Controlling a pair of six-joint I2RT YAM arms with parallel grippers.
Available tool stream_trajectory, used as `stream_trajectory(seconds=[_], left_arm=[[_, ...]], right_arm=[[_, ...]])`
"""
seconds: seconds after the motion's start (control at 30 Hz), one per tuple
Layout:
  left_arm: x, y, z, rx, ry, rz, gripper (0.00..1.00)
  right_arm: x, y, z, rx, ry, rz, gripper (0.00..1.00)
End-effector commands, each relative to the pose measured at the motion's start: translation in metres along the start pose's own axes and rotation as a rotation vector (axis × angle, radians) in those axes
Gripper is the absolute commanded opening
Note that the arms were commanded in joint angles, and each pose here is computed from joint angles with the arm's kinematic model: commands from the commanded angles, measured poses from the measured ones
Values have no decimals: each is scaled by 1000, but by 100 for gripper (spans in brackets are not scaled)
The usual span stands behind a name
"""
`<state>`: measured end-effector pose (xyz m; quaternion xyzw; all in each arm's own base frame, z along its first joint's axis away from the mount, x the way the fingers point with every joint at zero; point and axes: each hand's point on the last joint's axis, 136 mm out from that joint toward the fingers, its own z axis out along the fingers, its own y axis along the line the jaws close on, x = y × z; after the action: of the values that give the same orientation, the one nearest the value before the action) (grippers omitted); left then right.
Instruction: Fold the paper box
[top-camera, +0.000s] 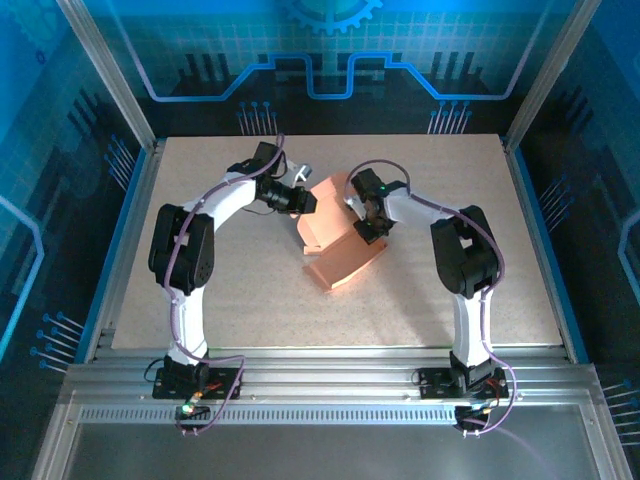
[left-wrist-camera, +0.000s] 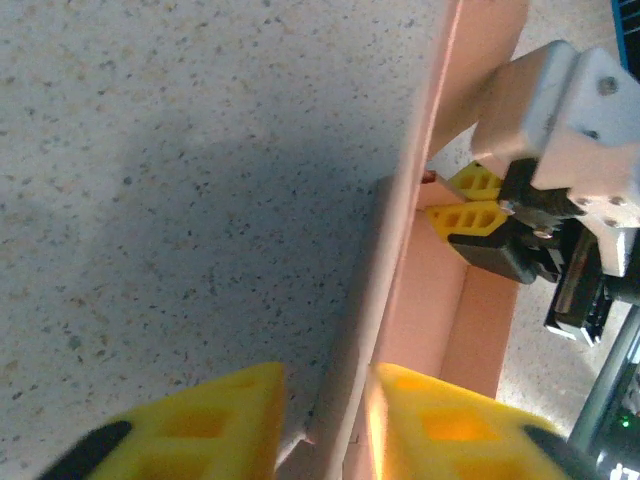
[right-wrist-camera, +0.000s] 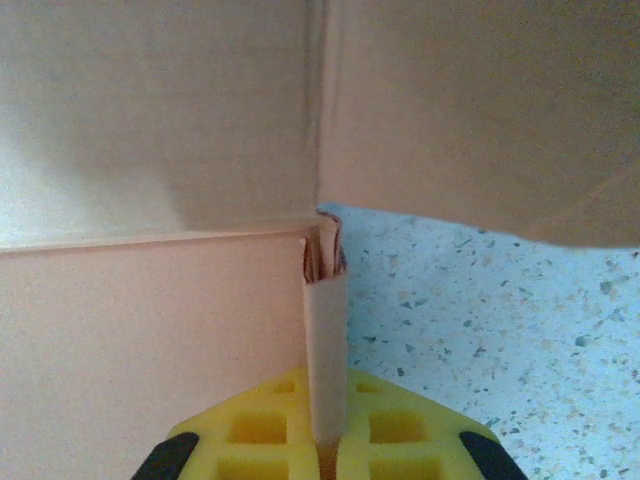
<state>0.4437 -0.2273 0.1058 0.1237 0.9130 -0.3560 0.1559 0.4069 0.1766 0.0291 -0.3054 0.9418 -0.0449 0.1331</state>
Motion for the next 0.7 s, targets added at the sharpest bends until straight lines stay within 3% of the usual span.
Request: stream_trajectory(seconds=[0.0,0.03,0.13,0.33,0.47,0.67], left_arm=[[2,13,2,-26,11,-51,52],[0,13,0,-33,-1,-50,58],[-7,10,-11,-41,-60,-47,67],[-22,4,-54,-55,-226,-56,79],[-25,-1,-78,-62,-292,-51,84],[-22,-1,-97,-70,-335,-53,85]], right_arm=[[24,7,19,38,124,-58,0],[26,9,22,45,140,-62,0],[34,12,26,74,170,-71,0],[62,23,35,129,269,-90,0],[66,33,39,162,312,-116,0],[66,41,48,252,368,-181,0]])
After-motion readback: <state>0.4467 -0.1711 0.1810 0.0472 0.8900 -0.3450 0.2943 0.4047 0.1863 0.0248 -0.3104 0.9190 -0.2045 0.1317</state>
